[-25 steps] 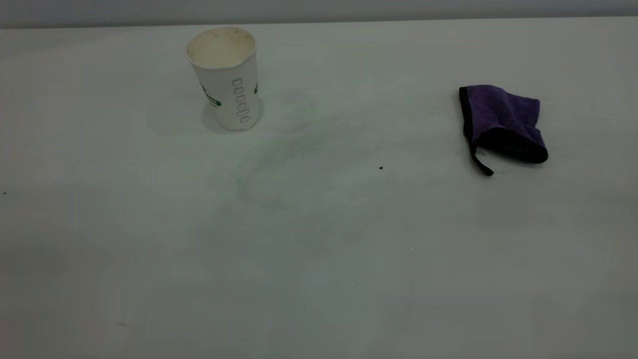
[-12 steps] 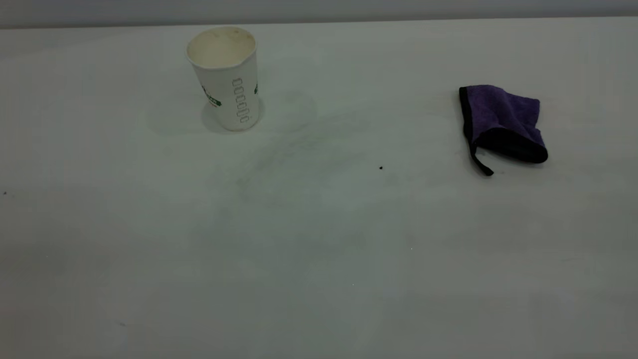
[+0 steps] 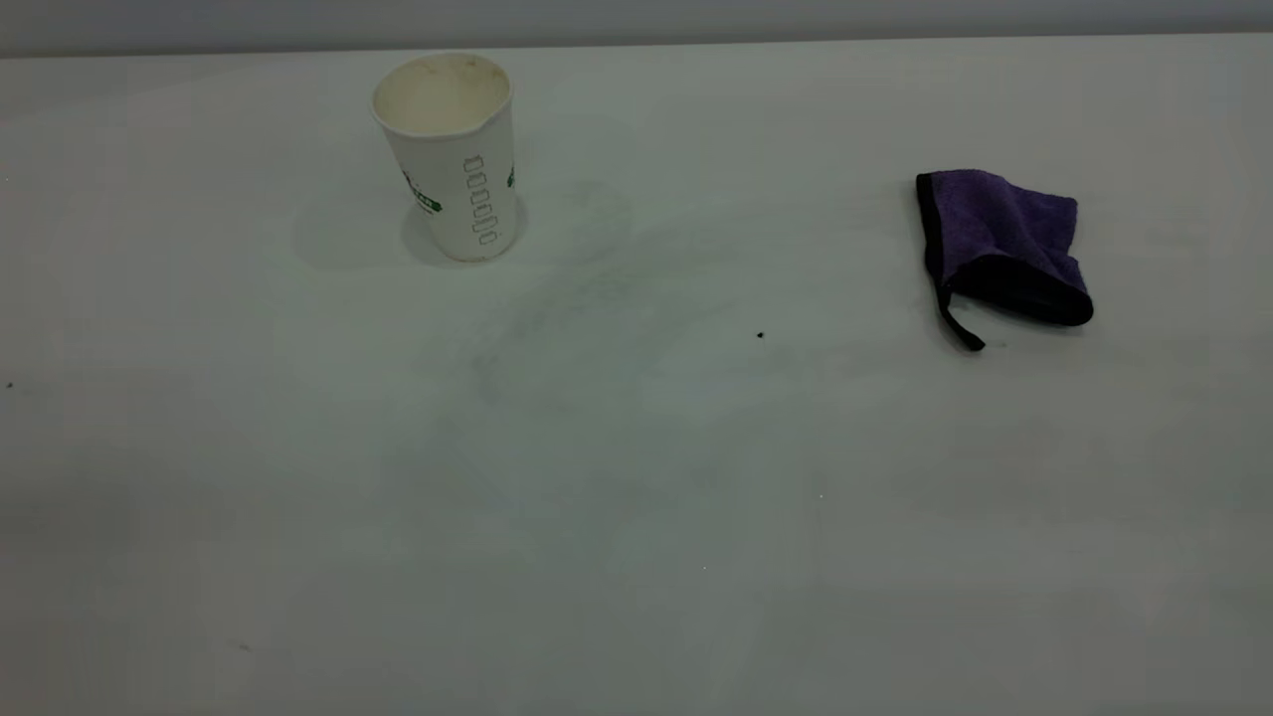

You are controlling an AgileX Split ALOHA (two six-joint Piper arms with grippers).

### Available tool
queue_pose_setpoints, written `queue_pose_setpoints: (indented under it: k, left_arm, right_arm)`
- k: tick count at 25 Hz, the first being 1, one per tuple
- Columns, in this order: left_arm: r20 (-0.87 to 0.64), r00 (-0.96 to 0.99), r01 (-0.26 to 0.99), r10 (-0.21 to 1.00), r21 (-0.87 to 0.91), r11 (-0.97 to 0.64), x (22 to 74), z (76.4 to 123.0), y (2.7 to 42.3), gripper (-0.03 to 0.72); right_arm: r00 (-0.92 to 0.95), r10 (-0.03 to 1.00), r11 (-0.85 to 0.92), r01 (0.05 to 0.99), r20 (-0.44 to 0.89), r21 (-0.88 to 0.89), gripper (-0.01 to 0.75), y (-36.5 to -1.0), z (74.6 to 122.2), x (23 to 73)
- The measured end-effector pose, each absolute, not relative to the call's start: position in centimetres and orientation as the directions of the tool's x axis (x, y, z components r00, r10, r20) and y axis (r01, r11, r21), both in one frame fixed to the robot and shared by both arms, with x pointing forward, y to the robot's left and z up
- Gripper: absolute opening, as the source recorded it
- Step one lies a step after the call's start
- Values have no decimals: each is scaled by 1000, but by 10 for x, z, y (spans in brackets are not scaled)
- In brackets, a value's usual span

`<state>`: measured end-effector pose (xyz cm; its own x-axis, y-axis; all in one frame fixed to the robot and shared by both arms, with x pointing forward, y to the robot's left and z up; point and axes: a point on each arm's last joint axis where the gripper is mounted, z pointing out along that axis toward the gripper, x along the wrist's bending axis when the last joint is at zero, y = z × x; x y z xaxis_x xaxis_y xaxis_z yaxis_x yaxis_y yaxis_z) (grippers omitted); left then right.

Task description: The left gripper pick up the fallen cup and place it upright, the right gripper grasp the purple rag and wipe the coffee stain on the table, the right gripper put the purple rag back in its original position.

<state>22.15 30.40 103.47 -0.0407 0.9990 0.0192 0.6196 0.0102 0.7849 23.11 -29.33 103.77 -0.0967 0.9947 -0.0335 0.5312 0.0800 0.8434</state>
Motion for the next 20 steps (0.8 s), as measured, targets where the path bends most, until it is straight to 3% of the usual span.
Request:
queue_pose_setpoints:
  k: [8,20]
  left_arm:
    - [19,-41,620,999,785,10,222,1035,304,399]
    - [19,-41,620,999,785,10,222,1035,304,399]
  right_arm:
    - [-97,995,80,531,-33,843,615,-293,1038,231]
    - [-97,995,80,531,-33,843,492,-293,1038,231]
